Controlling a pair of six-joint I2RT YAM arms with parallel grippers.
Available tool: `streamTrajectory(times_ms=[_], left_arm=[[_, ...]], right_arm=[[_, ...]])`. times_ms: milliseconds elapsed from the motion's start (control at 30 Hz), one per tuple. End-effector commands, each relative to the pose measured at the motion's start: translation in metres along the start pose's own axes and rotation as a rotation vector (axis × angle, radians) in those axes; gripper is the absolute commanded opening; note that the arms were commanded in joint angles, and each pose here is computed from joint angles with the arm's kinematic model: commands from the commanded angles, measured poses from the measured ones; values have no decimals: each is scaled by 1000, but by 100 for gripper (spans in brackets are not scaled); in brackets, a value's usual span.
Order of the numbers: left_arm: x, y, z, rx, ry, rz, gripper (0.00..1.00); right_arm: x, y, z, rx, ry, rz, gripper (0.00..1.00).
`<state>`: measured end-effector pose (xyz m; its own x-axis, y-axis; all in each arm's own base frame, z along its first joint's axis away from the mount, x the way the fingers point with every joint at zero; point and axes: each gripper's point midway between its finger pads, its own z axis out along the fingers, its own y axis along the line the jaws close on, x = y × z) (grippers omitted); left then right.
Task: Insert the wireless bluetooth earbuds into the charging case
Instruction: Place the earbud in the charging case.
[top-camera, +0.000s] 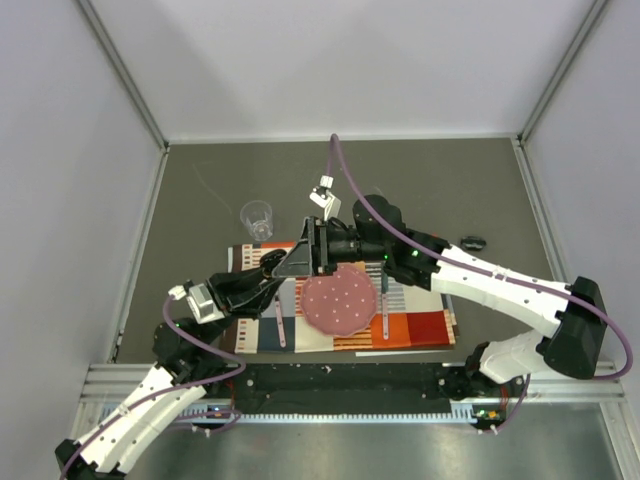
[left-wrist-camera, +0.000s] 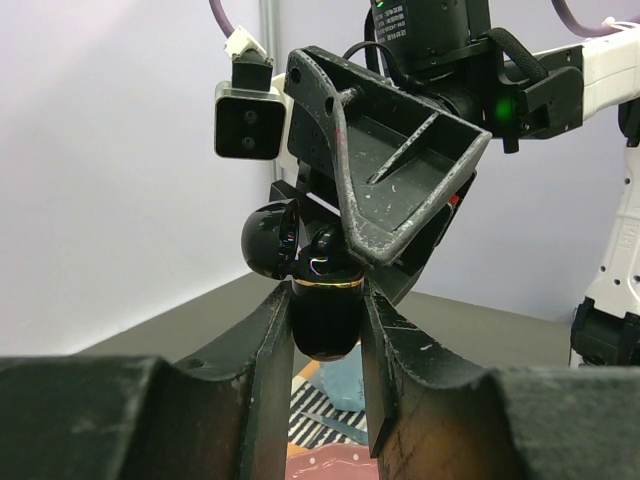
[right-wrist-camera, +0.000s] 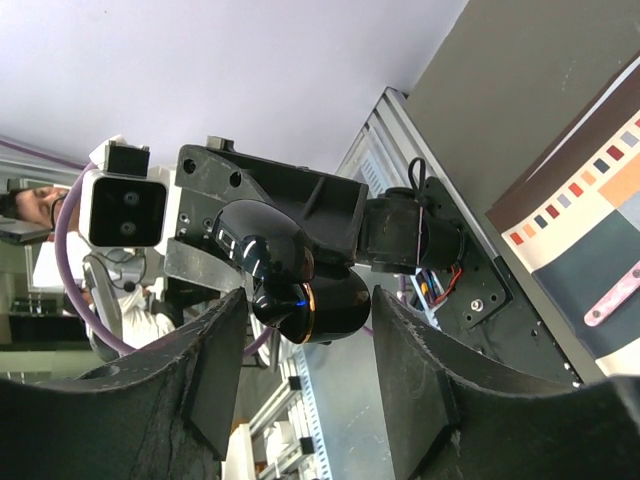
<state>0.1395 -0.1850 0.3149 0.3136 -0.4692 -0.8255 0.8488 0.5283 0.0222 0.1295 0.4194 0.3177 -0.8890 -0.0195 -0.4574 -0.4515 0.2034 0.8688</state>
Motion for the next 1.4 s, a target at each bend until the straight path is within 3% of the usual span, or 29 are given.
streamTrajectory(times_ms=[0, 300, 800, 867, 1000, 1167, 1367], left_arm=[[-17, -3, 5, 15, -43, 18, 0], [-17, -3, 4, 17, -43, 12, 0], [-15, -3, 4, 17, -37, 11, 0], [-14, -3, 5, 17, -35, 12, 0], [-15, -2, 4, 12, -39, 15, 0], [-14, 0, 3, -2, -43, 17, 0], [-12, 4, 0, -28, -43, 15, 0]], right_arm=[[-14, 15, -3, -36, -52, -34, 50], [-16, 13, -2, -26, -62, -47, 33], [-19, -6, -6, 106, -61, -99, 30], [-19, -8, -6, 111, -60, -100, 32], [-19, -5, -7, 103, -59, -108, 50], [-23, 0, -13, 99, -84, -131, 66], [-32, 7, -25, 106, -140, -183, 74]])
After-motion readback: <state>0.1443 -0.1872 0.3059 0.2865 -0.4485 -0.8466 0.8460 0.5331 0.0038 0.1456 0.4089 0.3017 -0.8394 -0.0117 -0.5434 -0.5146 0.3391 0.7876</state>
